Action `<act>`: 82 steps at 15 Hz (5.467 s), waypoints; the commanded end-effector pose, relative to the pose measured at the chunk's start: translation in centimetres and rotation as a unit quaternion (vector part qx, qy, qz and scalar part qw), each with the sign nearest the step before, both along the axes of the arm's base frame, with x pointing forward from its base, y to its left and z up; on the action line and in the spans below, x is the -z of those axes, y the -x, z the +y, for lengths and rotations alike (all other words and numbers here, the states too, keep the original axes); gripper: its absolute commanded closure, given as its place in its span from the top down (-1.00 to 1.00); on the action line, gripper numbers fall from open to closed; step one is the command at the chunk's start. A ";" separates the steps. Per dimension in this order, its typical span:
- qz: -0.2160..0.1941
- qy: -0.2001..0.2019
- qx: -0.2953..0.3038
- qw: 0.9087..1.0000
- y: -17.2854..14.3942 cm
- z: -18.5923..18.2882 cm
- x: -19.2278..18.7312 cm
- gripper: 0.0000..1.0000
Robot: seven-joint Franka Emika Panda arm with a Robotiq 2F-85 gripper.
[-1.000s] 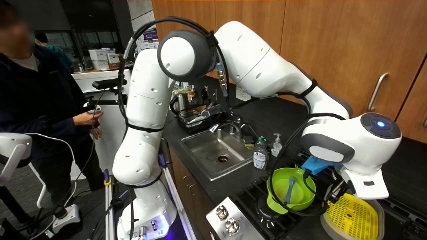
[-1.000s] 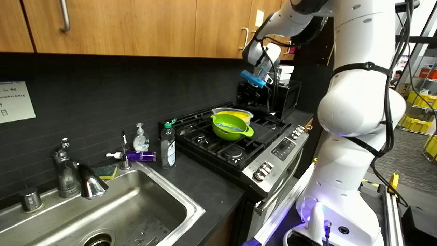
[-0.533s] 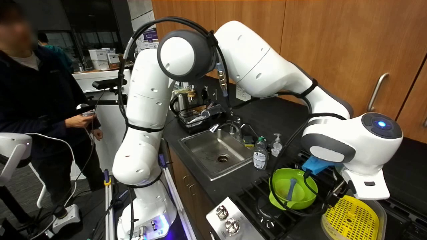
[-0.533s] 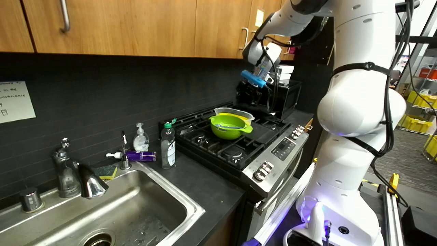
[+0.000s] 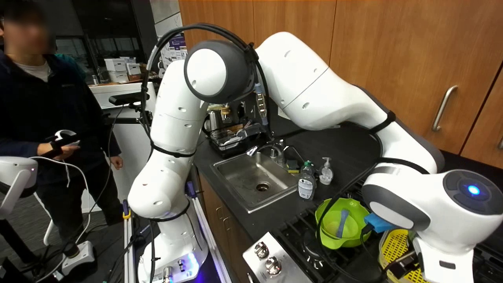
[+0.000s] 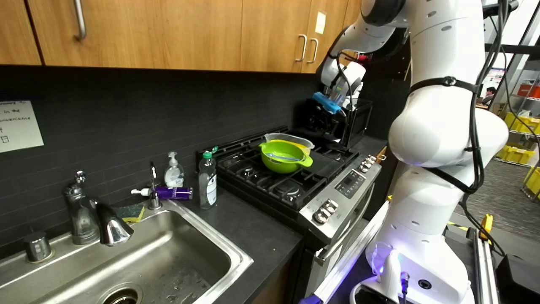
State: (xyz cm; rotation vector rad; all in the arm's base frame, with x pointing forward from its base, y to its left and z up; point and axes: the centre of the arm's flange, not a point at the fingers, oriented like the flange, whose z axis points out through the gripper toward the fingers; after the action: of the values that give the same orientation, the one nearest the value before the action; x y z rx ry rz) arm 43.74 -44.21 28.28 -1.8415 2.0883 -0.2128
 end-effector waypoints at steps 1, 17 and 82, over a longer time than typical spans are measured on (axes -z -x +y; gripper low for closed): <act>-0.005 -0.032 0.066 0.997 2.2 -3.5 2.2 1.00; -0.073 -0.119 0.260 0.955 5.2 -9.2 3.1 1.00; -0.100 -0.291 0.629 0.714 -4.8 -17.5 8.4 1.00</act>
State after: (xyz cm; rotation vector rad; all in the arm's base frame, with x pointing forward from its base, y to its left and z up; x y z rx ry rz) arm 47.15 -61.50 19.88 0.1595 2.4364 -0.0897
